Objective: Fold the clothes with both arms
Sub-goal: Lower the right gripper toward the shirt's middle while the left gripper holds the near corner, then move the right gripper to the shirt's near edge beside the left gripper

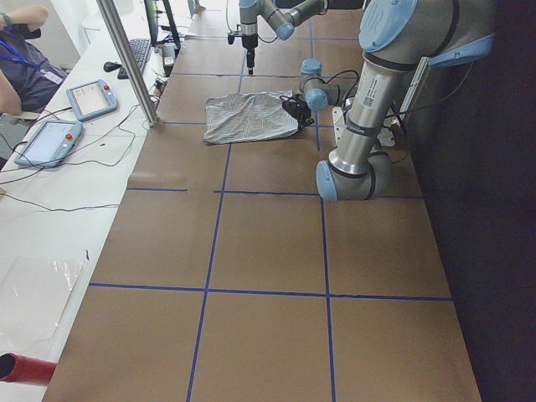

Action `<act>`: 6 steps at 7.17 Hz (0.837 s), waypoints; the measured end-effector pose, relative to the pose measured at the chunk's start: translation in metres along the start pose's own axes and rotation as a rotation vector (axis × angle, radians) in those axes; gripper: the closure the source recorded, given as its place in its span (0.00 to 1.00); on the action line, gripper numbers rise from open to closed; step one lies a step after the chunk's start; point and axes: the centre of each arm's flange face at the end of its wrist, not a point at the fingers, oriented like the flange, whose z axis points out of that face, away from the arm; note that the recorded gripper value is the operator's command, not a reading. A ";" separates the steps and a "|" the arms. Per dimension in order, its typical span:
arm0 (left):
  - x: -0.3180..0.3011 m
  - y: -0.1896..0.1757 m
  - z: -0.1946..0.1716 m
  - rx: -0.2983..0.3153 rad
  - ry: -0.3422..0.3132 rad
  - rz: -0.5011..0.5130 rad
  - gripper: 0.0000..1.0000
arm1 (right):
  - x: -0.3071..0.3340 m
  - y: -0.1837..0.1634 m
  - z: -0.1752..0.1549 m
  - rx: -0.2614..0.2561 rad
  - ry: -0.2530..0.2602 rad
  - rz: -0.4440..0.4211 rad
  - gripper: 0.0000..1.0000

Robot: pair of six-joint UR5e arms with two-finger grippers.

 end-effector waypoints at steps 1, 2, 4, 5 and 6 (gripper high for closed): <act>-0.001 -0.002 -0.001 0.006 -0.007 0.010 1.00 | -0.015 0.030 0.020 0.005 0.015 0.100 0.00; -0.002 -0.004 -0.001 0.011 -0.013 0.020 1.00 | -0.033 0.067 0.040 0.027 0.023 0.186 0.00; -0.003 -0.006 0.000 0.016 -0.017 0.037 1.00 | -0.050 0.122 0.060 0.073 0.011 0.328 0.00; -0.003 -0.007 0.001 0.018 -0.019 0.039 1.00 | -0.048 0.138 0.066 0.100 0.011 0.387 0.00; -0.003 -0.008 0.002 0.019 -0.021 0.040 1.00 | -0.043 0.148 0.074 0.124 0.015 0.452 0.00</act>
